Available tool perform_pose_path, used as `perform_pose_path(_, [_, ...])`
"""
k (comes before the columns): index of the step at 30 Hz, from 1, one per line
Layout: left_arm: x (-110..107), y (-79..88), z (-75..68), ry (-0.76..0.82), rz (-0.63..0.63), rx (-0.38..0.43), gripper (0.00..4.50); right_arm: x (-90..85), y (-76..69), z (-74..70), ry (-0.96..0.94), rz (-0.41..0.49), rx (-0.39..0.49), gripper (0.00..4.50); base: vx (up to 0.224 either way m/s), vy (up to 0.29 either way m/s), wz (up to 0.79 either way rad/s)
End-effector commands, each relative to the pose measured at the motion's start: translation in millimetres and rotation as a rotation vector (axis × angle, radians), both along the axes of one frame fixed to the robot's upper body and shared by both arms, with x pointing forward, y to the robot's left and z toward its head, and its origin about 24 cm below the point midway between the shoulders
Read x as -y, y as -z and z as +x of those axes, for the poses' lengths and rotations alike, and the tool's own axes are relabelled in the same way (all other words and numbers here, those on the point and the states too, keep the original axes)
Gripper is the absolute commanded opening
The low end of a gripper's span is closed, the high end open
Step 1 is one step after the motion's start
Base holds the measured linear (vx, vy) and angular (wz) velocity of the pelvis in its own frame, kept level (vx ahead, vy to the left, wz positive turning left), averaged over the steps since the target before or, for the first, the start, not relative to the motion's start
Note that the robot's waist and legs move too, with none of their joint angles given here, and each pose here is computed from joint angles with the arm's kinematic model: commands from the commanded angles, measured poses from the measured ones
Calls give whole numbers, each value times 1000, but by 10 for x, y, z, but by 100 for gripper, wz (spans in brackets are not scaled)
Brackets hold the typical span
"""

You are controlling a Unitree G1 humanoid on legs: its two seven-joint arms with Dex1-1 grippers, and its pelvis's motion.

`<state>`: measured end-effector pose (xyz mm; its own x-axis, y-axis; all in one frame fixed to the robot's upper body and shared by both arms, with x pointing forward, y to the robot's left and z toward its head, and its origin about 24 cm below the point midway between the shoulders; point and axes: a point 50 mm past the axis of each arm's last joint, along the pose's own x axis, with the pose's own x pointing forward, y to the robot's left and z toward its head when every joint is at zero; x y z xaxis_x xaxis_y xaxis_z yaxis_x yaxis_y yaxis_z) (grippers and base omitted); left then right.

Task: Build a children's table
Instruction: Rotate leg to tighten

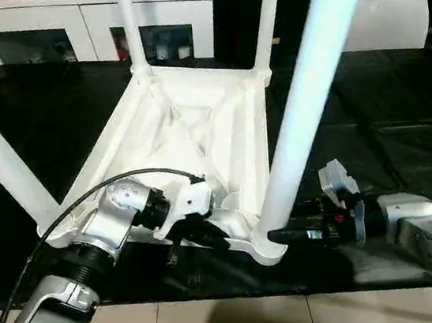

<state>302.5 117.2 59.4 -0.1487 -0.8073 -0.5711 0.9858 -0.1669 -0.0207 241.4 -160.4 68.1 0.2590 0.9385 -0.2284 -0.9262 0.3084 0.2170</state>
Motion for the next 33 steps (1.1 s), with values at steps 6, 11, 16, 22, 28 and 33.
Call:
perform_pose_path(6, [542, -37, 64, -290, -149, 29, 0, -444, 162, 97, 321, 1, -44, 191, -5, 5, -3])
perform_pose_path(11, [795, -88, 162, -486, -203, 62, 0, -684, 174, 309, 584, -3, -95, 191, -11, 13, -7])
perform_pose_path(16, [908, -149, 196, -598, -240, 74, 0, -836, 94, 409, 674, 30, -84, 191, -7, 14, -9])
perform_pose_path(22, [774, -113, 173, -541, -196, 91, 0, -700, 20, 396, 658, 57, -10, 274, 0, 0, 0])
perform_pose_path(28, [530, -55, 118, -416, -154, 107, 0, -392, -27, 295, 552, 31, 86, 332, 10, -7, 0])
perform_pose_path(33, [402, -34, 45, -290, -143, 93, 0, -182, -55, 227, 444, 3, 139, 378, 0, 0, 0])
